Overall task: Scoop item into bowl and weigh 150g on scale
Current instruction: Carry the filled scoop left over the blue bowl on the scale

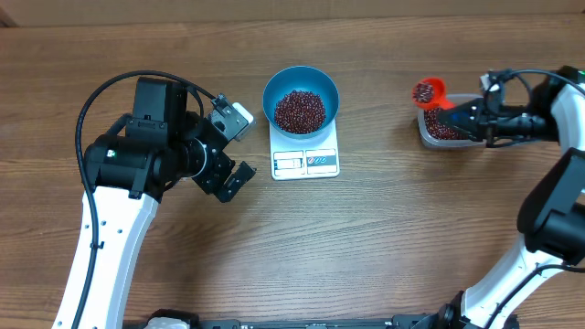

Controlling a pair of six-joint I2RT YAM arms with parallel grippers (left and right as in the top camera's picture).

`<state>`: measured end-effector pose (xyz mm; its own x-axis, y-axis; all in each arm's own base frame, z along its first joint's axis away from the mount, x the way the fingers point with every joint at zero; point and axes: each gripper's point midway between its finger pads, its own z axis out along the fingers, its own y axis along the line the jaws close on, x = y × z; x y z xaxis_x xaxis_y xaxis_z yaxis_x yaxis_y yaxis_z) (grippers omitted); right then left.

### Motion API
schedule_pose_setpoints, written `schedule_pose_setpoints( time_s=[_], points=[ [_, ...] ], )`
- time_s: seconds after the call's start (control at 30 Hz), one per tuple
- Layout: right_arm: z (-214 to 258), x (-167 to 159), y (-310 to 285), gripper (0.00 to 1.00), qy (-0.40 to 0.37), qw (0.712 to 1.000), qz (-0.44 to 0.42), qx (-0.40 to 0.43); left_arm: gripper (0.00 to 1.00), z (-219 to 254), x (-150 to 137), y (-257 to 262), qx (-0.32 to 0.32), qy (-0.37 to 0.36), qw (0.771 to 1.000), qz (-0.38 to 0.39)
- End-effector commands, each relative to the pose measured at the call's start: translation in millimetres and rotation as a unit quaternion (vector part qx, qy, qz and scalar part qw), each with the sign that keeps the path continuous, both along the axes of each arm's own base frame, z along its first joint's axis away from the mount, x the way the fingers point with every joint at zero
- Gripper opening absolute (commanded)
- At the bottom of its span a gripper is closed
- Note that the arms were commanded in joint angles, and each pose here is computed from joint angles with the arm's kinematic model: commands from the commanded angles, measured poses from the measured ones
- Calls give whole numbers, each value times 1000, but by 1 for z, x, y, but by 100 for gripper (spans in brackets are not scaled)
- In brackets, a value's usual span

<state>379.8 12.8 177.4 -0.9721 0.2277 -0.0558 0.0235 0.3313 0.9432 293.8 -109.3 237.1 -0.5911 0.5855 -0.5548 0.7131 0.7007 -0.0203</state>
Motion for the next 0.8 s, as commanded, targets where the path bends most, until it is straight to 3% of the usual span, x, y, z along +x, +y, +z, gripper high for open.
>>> schedule_pose_setpoints(
  time_s=[0.0, 0.27, 0.77],
  points=[
    [11, 6, 22, 4, -23, 999, 16, 26, 100, 4, 2, -3, -2, -8, 1000, -13],
    [25, 7, 69, 4, -41, 995, 56, 66, 100, 4, 2, -3, -3, -8, 1000, -13],
    [20, -1, 142, 4, -93, 982, 154, 58, 100, 4, 2, -3, -3, -8, 1000, -13]
  ],
)
